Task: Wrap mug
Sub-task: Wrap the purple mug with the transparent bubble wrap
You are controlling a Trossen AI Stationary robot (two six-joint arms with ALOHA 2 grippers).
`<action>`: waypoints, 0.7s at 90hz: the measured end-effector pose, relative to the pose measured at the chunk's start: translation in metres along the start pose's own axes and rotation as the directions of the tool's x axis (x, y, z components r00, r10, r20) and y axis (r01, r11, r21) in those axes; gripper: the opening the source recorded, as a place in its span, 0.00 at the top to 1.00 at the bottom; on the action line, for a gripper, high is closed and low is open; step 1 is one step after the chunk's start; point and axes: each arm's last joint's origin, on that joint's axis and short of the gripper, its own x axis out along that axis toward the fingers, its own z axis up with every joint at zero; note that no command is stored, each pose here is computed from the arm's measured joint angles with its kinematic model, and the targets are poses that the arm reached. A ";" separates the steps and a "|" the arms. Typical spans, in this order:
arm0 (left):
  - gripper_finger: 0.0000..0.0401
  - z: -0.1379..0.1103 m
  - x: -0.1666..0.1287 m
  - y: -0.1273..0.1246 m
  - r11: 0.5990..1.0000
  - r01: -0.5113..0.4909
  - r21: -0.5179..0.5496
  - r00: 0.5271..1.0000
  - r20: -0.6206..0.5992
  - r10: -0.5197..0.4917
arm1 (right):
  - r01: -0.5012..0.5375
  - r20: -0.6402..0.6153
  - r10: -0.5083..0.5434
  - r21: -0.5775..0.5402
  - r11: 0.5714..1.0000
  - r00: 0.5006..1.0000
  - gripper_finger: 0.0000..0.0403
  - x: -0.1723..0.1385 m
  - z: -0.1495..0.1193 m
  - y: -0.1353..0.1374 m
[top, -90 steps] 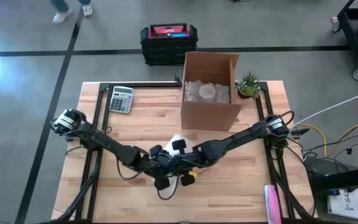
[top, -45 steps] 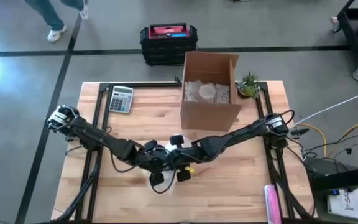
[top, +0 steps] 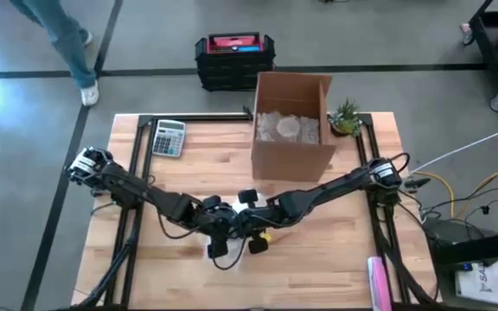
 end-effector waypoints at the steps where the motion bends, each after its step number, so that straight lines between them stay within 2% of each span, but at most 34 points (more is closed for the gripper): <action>1: 0.58 0.000 -0.001 0.000 1.000 -0.001 0.002 1.000 -0.002 0.001 | 0.000 0.001 0.000 0.000 1.000 1.000 1.00 -0.001 0.000 0.000; 10: 0.62 0.004 -0.005 -0.001 1.000 -0.007 0.020 1.000 -0.004 0.007 | -0.003 0.000 0.003 -0.002 1.000 1.000 1.00 -0.007 0.001 -0.001; 18: 0.65 0.013 -0.013 -0.004 1.000 0.016 0.011 0.997 0.070 -0.017 | -0.013 -0.055 0.012 -0.011 1.000 0.998 1.00 -0.006 -0.007 0.000; 23: 0.67 0.011 -0.012 -0.003 1.000 0.005 0.014 0.999 0.052 -0.006 | -0.018 -0.058 0.018 -0.005 1.000 0.998 1.00 -0.004 -0.008 0.001; 33: 0.70 0.009 -0.008 -0.003 1.000 0.002 0.021 0.999 0.040 -0.003 | -0.010 -0.010 0.011 0.013 1.000 1.000 1.00 -0.016 -0.001 -0.002; 48: 0.74 0.011 -0.018 0.000 1.000 0.008 0.007 0.998 0.067 -0.009 | -0.009 -0.010 0.009 0.015 1.000 1.000 1.00 -0.013 -0.001 -0.002; 63: 0.78 0.011 -0.051 0.003 0.997 0.064 -0.034 0.988 0.139 -0.059 | -0.007 0.001 0.007 0.019 1.000 1.000 1.00 -0.007 0.000 -0.002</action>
